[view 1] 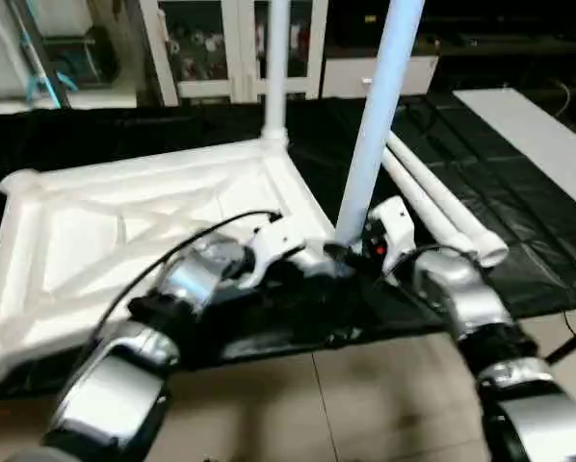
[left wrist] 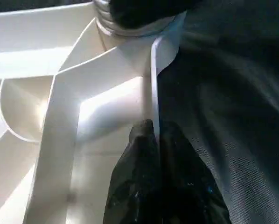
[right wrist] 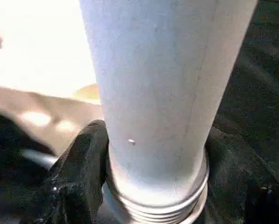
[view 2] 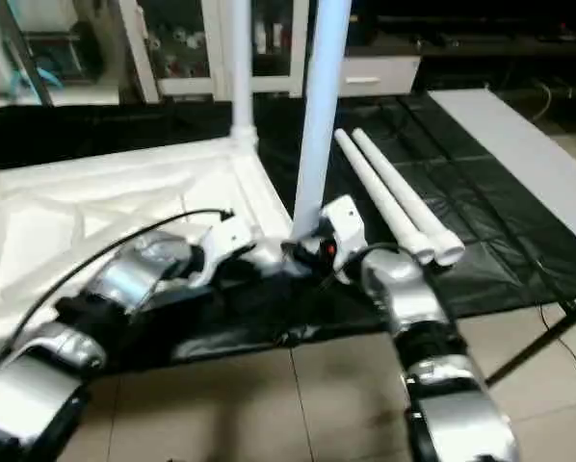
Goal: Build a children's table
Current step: Rotate leg to tighten
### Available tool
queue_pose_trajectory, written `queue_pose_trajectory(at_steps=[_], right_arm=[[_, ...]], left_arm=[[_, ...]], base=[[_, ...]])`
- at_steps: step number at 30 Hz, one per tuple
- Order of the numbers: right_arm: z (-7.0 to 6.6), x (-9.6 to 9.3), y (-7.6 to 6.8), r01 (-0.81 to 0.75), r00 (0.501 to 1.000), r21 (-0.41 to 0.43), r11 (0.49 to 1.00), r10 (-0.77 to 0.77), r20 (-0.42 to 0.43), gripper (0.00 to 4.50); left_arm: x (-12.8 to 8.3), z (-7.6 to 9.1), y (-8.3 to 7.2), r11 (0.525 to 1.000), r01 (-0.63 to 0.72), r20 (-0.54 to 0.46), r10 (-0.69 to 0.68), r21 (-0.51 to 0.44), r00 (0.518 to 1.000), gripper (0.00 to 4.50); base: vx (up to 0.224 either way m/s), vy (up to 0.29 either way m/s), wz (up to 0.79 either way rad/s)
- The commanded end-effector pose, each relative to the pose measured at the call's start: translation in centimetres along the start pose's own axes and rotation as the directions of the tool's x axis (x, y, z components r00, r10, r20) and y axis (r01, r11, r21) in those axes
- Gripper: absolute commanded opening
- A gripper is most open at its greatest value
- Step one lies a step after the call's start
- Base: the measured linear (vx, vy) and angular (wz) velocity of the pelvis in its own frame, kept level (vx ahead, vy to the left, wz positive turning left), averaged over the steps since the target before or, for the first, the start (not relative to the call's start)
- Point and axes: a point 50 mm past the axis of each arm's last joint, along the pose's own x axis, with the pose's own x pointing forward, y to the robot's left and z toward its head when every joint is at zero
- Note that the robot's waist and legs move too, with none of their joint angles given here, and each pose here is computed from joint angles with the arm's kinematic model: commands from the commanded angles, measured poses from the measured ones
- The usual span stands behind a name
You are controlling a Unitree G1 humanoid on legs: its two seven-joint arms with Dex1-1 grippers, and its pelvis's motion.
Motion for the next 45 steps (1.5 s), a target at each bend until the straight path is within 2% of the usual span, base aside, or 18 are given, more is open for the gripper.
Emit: queue_pose_trajectory(at_steps=[1,7,9,13,17,20,22,26,27,29,31,32,34,36,38,39,44,45], right_arm=[[-0.2,0.7,-0.5,0.232,0.973,0.033,0.972,-0.231,-0.013,2.66],[-0.2,2.3,0.8,0.482,0.876,0.149,0.864,-0.479,-0.057,2.66],[-0.1,2.6,1.1,0.510,0.860,0.147,0.847,-0.507,-0.059,2.65],[0.5,3.0,1.7,0.528,0.848,0.125,0.840,-0.530,-0.021,2.65],[1.3,3.1,1.7,0.503,0.860,0.096,0.859,-0.508,0.041,2.65],[1.5,2.9,1.6,0.478,0.871,0.105,0.872,-0.486,0.070,3.35],[1.9,2.5,1.2,0.479,0.867,0.088,0.873,-0.487,0.103,3.37],[2.3,1.8,0.7,0.491,0.858,0.067,0.868,-0.496,0.135,3.78],[2.2,0.5,0.6,0.473,0.868,0.025,0.881,-0.471,0.160,3.78],[2.1,0.0,0.6,0.465,0.872,0.012,0.885,-0.460,0.168,3.78],[1.2,-1.6,1.0,0.417,0.899,-0.019,0.909,-0.410,0.152,3.78],[1.2,-1.6,1.0,0.417,0.899,-0.019,0.909,-0.410,0.152,3.78],[0.3,-3.4,1.7,0.355,0.929,-0.016,0.935,-0.351,0.121,3.78],[0.0,-4.1,2.3,0.325,0.940,-0.011,0.946,-0.322,0.110,3.78],[-0.2,-4.8,2.8,0.298,0.950,-0.013,0.954,-0.295,0.099,3.80],[-0.3,-5.4,3.1,0.279,0.957,-0.024,0.960,-0.276,0.094,3.80],[-0.3,-5.7,3.6,0.261,0.962,-0.018,0.965,-0.259,0.083,3.80],[0.0,-5.7,3.7,0.245,0.967,-0.013,0.969,-0.243,0.080,3.80]], left_arm=[[1.7,1.0,-0.7,0.998,-0.051,0.033,0.051,-0.024,0.998,0.00],[2.8,3.2,-0.3,0.975,-0.220,0.091,0.218,0.013,0.972,0.00],[2.9,3.3,-0.3,0.974,-0.225,0.092,0.222,0.019,0.971,0.00],[3.2,3.1,-0.6,0.978,-0.207,0.080,0.204,0.035,0.976,0.00],[3.2,2.6,-0.6,0.979,-0.201,0.068,0.198,0.041,0.978,0.00],[3.1,2.4,-0.5,0.979,-0.198,0.068,0.195,0.044,0.978,0.00],[3.0,2.3,-0.5,0.981,-0.187,0.070,0.183,0.055,0.981,0.00],[2.9,2.3,-0.5,0.982,-0.175,0.074,0.171,0.064,0.983,0.00],[3.0,2.4,-0.5,0.983,-0.167,0.083,0.160,0.082,0.984,0.00],[3.0,2.5,-0.5,0.982,-0.164,0.088,0.156,0.089,0.984,0.00],[3.0,2.7,-0.6,0.983,-0.157,0.105,0.147,0.099,0.984,0.00],[3.0,2.7,-0.6,0.983,-0.157,0.105,0.147,0.099,0.984,0.00],[3.2,3.1,-1.0,0.980,-0.144,0.143,0.124,0.139,0.982,0.00],[3.2,3.2,-1.0,0.975,-0.157,0.159,0.132,0.157,0.978,0.00],[3.1,3.3,-0.7,0.976,-0.182,0.170,0.160,0.120,0.972,0.58],[3.0,3.6,-0.5,0.979,-0.187,0.186,0.170,0.078,0.968,0.58],[2.3,4.6,0.4,0.966,-0.251,0.261,0.225,0.068,0.939,0.98],[1.4,5.5,1.2,0.960,-0.280,0.359,0.260,0.006,0.897,1.01]], base=[[0.000,0.000,0.00],[0.000,0.000,0.00],[0.000,0.000,0.00],[0.000,0.000,0.00],[0.000,0.000,0.00],[0.000,0.000,0.00],[0.000,0.000,0.00],[0.000,0.000,0.00],[0.000,0.000,0.00],[0.000,0.000,0.00],[0.000,0.000,0.00],[0.000,0.000,0.00],[0.000,0.000,0.00],[0.000,0.000,0.00],[0.000,0.000,0.00],[0.000,0.000,0.00],[0.000,0.000,0.00],[0.000,0.000,0.00]])
